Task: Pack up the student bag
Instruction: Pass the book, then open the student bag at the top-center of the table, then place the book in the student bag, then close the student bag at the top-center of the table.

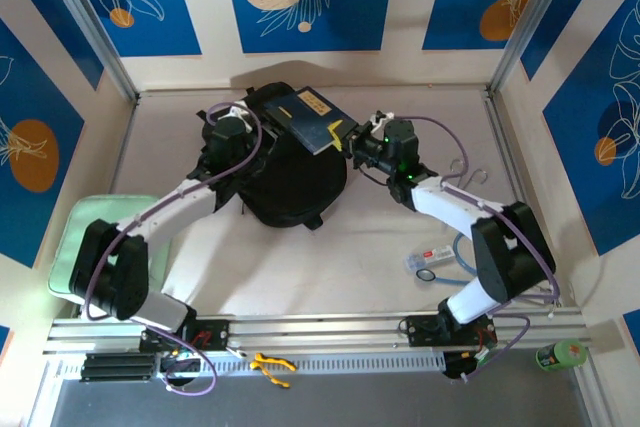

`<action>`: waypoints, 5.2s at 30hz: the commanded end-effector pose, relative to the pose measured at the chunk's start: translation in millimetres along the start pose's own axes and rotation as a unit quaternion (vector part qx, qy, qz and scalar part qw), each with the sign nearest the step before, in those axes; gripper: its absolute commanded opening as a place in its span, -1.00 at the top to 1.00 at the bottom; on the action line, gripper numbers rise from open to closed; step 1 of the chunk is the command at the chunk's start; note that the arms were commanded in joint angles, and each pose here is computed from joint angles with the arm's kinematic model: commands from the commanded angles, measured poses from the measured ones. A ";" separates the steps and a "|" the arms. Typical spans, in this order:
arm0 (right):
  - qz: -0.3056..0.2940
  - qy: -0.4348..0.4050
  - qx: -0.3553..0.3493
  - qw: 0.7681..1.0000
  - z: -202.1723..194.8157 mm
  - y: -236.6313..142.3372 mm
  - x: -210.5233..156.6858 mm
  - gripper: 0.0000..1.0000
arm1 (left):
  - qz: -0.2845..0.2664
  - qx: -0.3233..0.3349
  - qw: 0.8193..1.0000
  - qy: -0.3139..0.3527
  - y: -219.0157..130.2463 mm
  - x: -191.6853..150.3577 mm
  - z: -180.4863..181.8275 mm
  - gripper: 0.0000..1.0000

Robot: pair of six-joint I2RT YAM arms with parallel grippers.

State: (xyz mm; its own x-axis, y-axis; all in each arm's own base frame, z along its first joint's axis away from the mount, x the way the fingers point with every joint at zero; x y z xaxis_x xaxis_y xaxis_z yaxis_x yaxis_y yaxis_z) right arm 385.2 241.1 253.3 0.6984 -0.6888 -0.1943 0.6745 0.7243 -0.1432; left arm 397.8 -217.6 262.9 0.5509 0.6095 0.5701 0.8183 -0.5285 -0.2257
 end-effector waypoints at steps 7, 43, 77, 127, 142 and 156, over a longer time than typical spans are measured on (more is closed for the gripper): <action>-0.077 -0.110 -0.098 0.986 -15.0 -63.3 33.3 1.00 | 0.194 0.084 0.941 0.262 -46.2 -59.4 41.5 -0.99; -0.163 -0.098 -0.145 0.971 -34.0 -138.1 71.5 1.00 | 0.566 0.034 0.565 0.600 -35.4 -177.9 69.7 0.00; -0.182 -0.081 -0.163 0.966 -43.5 -150.7 77.8 1.00 | 0.521 0.089 0.549 0.647 -19.5 -147.5 53.6 0.92; -0.006 -0.090 -0.244 0.966 -113.8 59.2 17.2 1.00 | 0.103 0.049 0.796 0.594 -21.9 -38.9 -87.1 1.00; -0.006 -0.072 -0.233 0.970 -111.8 34.2 27.6 -0.33 | 0.144 0.026 0.817 0.558 -15.8 -48.7 -68.1 0.99; -0.213 -0.119 -0.279 0.929 -81.3 -123.6 64.4 -0.42 | 0.258 -0.113 0.832 0.478 18.0 -113.7 -71.1 -0.42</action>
State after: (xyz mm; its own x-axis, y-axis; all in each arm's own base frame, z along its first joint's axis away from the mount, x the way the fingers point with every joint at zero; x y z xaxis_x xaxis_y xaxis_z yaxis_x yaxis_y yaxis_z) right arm 342.1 142.5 184.8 0.5494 -0.8289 0.1054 0.7060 0.3931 -0.5891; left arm 337.4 -328.1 231.0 0.3680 -0.4751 0.7993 0.4165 -0.6843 -0.5986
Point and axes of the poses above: each hand's point on the last joint's axis, 136 mm out from that joint toward the fingers, its own y axis out along the fingers, its own z axis along the line the jaws close on, x = y × z, the point moved 2 cm from there along -y, back along the fingers, and after that the axes turned 13 degrees about y, right-handed, at the moved point
